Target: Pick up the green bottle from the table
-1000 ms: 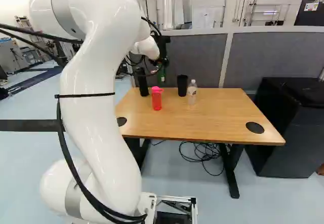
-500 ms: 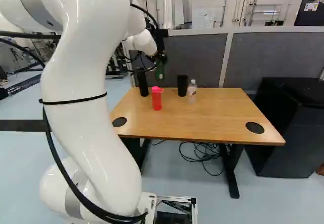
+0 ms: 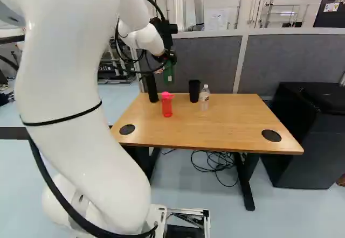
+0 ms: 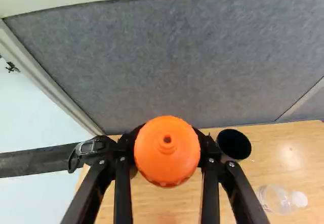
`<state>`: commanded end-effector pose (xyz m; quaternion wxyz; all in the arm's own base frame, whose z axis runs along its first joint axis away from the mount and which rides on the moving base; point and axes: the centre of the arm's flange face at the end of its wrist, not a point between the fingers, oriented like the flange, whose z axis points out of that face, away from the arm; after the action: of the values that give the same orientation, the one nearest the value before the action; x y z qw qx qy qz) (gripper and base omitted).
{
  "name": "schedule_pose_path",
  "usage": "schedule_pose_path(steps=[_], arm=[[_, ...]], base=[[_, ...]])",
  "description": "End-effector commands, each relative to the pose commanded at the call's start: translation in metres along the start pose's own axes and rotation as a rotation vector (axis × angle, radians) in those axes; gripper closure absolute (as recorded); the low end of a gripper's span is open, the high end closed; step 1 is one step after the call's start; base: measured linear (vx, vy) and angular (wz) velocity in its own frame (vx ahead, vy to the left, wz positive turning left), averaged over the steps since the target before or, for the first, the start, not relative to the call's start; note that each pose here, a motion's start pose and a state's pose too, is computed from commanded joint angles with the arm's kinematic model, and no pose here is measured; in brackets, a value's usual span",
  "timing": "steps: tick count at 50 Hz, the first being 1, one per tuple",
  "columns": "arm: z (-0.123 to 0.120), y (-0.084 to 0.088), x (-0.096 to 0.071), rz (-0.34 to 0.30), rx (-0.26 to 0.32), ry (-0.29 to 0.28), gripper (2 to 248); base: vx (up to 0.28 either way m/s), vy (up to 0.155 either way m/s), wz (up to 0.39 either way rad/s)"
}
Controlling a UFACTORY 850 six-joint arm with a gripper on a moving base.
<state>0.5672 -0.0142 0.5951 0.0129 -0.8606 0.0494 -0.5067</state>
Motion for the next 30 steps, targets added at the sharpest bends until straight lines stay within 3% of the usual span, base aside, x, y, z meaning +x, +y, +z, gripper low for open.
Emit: schedule_pose_path(steps=[30], arm=[[-0.074, 0.002, -0.007, 0.001, 0.003, 0.053, 215]], base=[[0.000, 0.000, 0.000]])
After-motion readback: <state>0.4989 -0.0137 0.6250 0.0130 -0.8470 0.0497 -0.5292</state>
